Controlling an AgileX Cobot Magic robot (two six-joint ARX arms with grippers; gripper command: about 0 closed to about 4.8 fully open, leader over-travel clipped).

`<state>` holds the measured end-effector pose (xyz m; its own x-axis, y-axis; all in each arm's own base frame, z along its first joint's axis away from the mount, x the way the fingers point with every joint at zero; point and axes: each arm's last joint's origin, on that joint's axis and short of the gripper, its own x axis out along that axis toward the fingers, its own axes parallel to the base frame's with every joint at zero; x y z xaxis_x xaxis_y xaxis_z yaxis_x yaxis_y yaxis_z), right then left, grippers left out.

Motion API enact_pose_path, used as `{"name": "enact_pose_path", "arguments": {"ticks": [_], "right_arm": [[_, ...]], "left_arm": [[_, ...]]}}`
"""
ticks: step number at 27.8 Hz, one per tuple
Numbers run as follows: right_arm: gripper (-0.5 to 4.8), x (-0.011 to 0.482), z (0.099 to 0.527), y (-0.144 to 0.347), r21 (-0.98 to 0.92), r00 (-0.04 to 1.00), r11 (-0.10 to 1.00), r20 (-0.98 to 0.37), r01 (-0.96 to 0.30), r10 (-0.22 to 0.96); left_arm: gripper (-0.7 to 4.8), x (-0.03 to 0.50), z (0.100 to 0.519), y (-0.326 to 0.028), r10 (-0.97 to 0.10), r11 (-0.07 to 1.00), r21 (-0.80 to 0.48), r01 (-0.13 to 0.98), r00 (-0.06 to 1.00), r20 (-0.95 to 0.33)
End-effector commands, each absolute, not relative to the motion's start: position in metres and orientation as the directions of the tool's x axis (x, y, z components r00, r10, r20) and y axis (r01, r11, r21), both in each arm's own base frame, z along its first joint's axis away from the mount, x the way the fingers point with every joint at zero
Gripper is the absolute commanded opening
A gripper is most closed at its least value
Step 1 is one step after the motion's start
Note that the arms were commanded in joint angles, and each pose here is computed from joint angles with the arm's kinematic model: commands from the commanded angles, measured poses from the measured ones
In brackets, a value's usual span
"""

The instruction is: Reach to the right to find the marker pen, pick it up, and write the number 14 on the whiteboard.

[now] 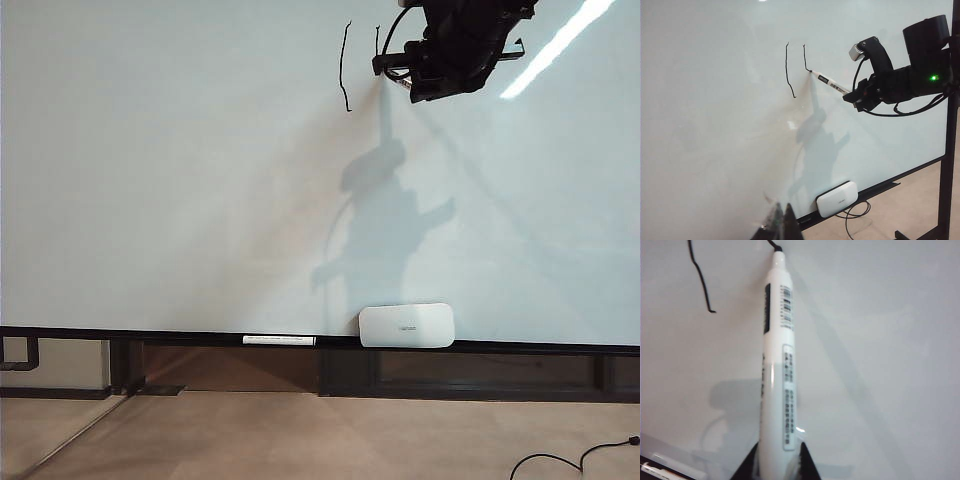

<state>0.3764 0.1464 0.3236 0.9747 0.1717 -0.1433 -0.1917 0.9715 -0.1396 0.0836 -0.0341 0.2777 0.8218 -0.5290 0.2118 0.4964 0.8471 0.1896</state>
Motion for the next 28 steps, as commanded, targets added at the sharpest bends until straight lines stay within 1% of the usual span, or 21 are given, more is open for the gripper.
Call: {"name": "enact_pose_path", "arguments": {"ticks": [1, 6, 7, 16, 23, 28], "right_arm": [[-0.02, 0.375, 0.331, 0.141, -0.135, 0.988, 0.984, -0.122, -0.113, 0.097], [-0.02, 0.370, 0.336, 0.138, -0.141, 0.989, 0.986, -0.131, -0.090, 0.071], [-0.02, 0.368, 0.338, 0.137, -0.147, 0.990, 0.987, -0.129, -0.071, 0.052], [-0.02, 0.364, 0.341, 0.135, -0.155, 0.989, 0.986, -0.147, -0.059, 0.036], [-0.02, 0.365, 0.347, 0.134, -0.136, 0.995, 0.989, -0.089, -0.050, 0.038], [-0.02, 0.365, 0.348, 0.133, -0.133, 0.996, 0.990, -0.081, -0.045, 0.035]], "left_arm": [[-0.06, 0.082, 0.281, -0.034, -0.532, 0.845, 0.207, 0.493, 0.815, 0.230], [-0.06, 0.082, 0.281, -0.034, -0.532, 0.845, 0.207, 0.493, 0.815, 0.231], [-0.06, 0.082, 0.281, -0.034, -0.532, 0.845, 0.207, 0.493, 0.815, 0.231], [-0.06, 0.082, 0.281, -0.034, -0.532, 0.845, 0.208, 0.493, 0.815, 0.231], [-0.06, 0.082, 0.281, -0.034, -0.532, 0.845, 0.207, 0.493, 0.815, 0.231], [-0.06, 0.082, 0.281, -0.034, -0.532, 0.845, 0.207, 0.493, 0.815, 0.231]]}}
